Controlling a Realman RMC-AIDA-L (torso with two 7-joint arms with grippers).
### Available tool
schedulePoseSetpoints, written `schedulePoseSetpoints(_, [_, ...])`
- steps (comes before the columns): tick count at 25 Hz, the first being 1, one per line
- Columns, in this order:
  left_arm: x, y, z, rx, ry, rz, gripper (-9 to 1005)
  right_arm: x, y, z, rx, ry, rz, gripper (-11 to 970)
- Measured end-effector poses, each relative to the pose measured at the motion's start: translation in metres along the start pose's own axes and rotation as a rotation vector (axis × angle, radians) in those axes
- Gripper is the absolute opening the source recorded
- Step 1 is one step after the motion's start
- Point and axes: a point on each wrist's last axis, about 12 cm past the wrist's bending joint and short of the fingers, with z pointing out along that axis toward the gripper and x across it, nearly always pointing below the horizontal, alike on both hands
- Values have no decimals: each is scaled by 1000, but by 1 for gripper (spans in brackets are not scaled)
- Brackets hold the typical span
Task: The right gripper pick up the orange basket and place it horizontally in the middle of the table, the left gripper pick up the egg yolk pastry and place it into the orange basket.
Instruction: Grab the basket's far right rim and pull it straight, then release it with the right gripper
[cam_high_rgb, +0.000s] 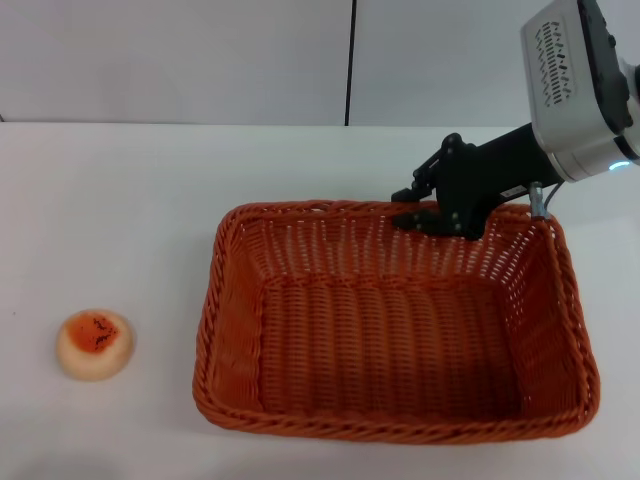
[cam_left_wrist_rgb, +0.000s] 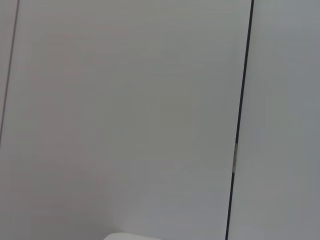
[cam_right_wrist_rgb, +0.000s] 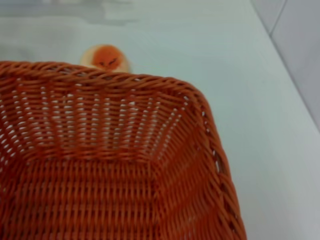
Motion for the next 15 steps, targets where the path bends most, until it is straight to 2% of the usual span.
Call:
schedulePoseSetpoints(4, [0, 1, 1, 2, 0, 3, 807, -1, 0, 3, 28, -5, -3, 228])
schedulePoseSetpoints(9, [0, 1, 0, -1, 3, 5, 807, -5, 1, -5, 65, -51, -16, 448])
schedulePoseSetpoints(13, [1, 1, -1, 78, 41, 0, 807, -10, 6, -18, 77, -122, -8, 490])
schedulePoseSetpoints(14, [1, 1, -1, 78, 41, 0, 807, -10, 13, -28, 88, -190, 17, 500])
schedulePoseSetpoints(15, [-2, 6, 2, 147, 73, -6, 807, -10, 13, -28, 88, -190, 17, 510])
